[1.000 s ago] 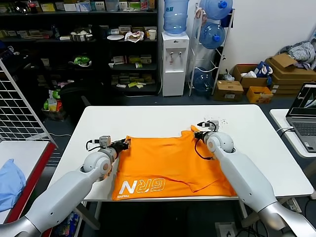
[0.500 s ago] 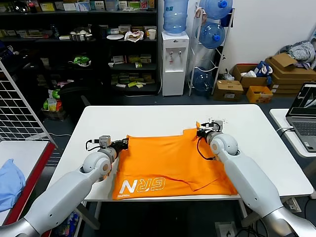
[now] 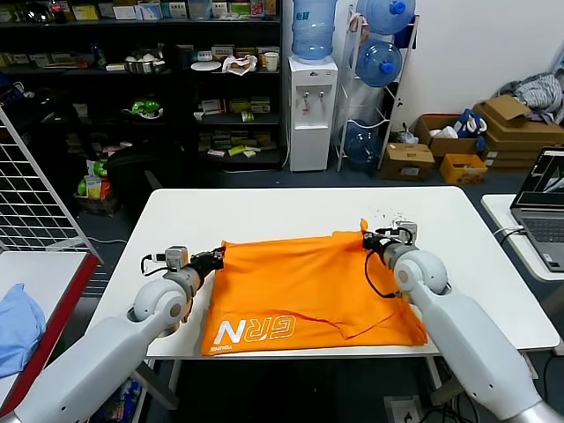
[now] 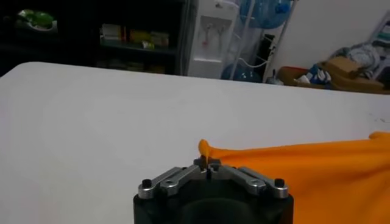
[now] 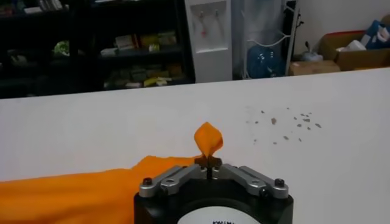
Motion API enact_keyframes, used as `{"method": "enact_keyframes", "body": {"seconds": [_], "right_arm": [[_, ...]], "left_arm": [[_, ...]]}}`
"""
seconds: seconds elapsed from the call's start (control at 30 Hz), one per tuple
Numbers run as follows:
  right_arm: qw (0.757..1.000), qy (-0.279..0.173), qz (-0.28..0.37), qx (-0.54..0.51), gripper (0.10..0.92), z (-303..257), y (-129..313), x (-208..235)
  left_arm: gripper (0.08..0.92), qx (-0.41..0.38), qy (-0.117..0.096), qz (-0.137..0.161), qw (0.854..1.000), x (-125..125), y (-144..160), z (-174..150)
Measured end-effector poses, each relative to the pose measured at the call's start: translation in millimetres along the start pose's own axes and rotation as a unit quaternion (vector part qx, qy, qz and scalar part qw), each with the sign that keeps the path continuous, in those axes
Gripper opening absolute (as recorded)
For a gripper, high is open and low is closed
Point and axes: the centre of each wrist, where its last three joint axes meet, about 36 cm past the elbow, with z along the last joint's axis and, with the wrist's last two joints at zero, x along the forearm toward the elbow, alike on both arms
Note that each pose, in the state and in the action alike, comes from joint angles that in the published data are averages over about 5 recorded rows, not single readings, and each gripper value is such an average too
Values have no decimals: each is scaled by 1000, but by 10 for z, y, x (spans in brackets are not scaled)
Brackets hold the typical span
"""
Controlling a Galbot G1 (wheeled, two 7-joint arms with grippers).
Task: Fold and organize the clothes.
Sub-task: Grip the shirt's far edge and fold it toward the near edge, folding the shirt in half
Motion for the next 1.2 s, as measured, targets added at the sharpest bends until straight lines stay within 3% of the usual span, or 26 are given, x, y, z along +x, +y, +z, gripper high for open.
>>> {"method": "enact_keyframes", "body": {"seconds": [0.5,0.73,0.83,1.2], "right_arm": [[999,29,-1,21,124,318,-61,856],[999,41,-1,32,130,433,-15,1127],[998,45,-1,37,183,475,-8,1217],[998,48,-6,41,500,548,-9,1412]], "left_arm": [[95,-17,-6,27,999,669,-124,187],[96,-19,2,33,999,873,-196,378],[129,-19,8,37,999,934,-216,448],[437,-23,21,30,999,1052,-214,626]]}}
